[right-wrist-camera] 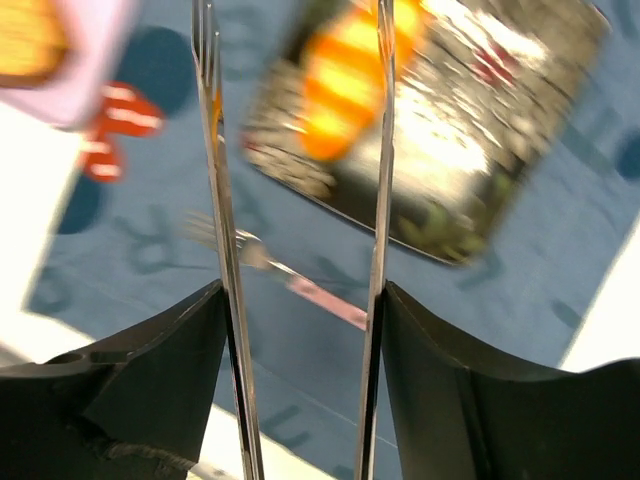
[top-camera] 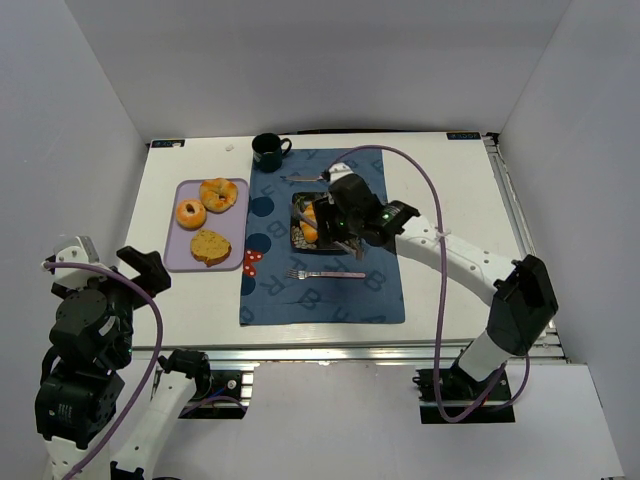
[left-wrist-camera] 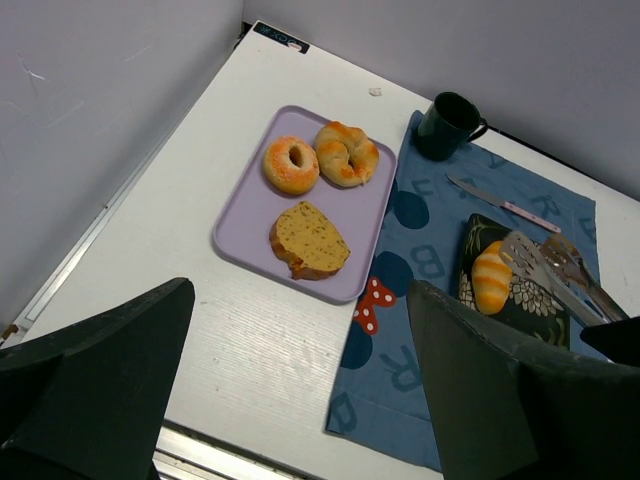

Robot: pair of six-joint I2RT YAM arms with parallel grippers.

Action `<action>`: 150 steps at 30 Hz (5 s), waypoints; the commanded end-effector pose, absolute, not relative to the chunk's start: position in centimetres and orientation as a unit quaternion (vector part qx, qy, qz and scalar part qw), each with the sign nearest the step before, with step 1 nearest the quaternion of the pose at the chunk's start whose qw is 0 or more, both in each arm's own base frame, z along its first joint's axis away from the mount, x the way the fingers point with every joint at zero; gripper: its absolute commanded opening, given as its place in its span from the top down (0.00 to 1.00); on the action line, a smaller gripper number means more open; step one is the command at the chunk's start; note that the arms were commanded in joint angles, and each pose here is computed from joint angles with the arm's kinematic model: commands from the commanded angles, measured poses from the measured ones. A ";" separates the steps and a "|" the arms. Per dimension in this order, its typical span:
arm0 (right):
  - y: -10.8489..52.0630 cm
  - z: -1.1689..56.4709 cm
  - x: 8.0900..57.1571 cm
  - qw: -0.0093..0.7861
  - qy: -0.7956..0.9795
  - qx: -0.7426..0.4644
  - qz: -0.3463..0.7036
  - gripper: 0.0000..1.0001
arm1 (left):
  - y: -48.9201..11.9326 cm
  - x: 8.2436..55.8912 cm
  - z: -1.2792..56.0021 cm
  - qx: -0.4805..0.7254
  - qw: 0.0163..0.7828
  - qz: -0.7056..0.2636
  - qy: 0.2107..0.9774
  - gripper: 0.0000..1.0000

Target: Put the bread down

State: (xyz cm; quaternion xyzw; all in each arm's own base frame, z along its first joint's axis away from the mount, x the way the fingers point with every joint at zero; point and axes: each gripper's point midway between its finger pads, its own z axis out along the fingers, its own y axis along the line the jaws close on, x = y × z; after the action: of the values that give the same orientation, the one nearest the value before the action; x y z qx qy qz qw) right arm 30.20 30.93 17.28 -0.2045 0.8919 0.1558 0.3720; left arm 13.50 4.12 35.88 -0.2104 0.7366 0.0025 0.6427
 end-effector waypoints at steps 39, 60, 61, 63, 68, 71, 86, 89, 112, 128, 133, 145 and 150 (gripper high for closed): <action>53.3 9.9 28.5 0.274 0.831 -0.362 0.321 0.65 | 4.2 14.5 34.5 -0.204 0.626 0.024 0.753 0.02; 45.8 27.6 30.2 0.385 0.805 -0.210 0.400 1.00 | 4.4 13.0 36.2 -0.212 0.645 0.006 0.734 0.02; 43.1 25.0 31.6 0.373 0.824 -0.185 0.385 1.00 | 4.3 13.0 36.3 -0.210 0.645 0.004 0.735 0.02; 39.4 26.1 31.9 0.380 0.818 -0.155 0.402 1.00 | 4.2 13.1 36.3 -0.209 0.646 0.000 0.734 0.02; 31.3 23.5 32.7 0.368 0.818 -0.122 0.425 1.00 | 3.7 13.6 35.9 -0.206 0.646 -0.011 0.735 0.02; 28.7 23.0 32.9 0.361 0.810 -0.114 0.449 1.00 | 3.5 14.1 35.5 -0.205 0.642 -0.012 0.739 0.02; 24.4 16.2 32.2 0.319 0.835 -0.057 0.445 1.00 | 3.4 14.2 35.2 -0.207 0.637 -0.012 0.742 0.02; 23.9 15.4 32.3 0.316 0.840 -0.051 0.439 1.00 | 3.4 14.2 35.3 -0.206 0.637 -0.012 0.742 0.02; 21.6 12.1 32.1 0.317 0.869 -0.027 0.379 0.49 | 3.0 14.6 35.1 -0.205 0.633 -0.020 0.746 0.02; 18.0 17.2 32.3 0.392 0.874 -0.049 0.282 0.44 | 2.8 14.7 35.0 -0.205 0.635 -0.028 0.744 0.02; 16.3 18.8 31.9 0.416 0.875 -0.044 0.245 0.43 | 2.8 14.6 34.8 -0.204 0.634 -0.028 0.745 0.02; 5.6 16.5 35.1 0.418 0.902 0.079 0.075 0.42 | 2.6 15.0 34.3 -0.203 0.632 -0.031 0.747 0.02; 2.6 13.3 38.1 0.391 0.916 0.085 0.033 0.41 | 2.5 15.7 33.6 -0.202 0.627 -0.024 0.752 0.02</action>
State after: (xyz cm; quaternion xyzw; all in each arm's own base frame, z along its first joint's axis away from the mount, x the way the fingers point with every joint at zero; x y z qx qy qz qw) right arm 35.84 4.14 13.00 0.0973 0.9194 0.0635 0.3758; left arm 15.05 2.78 33.72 -0.2049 0.7520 -0.0211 0.6262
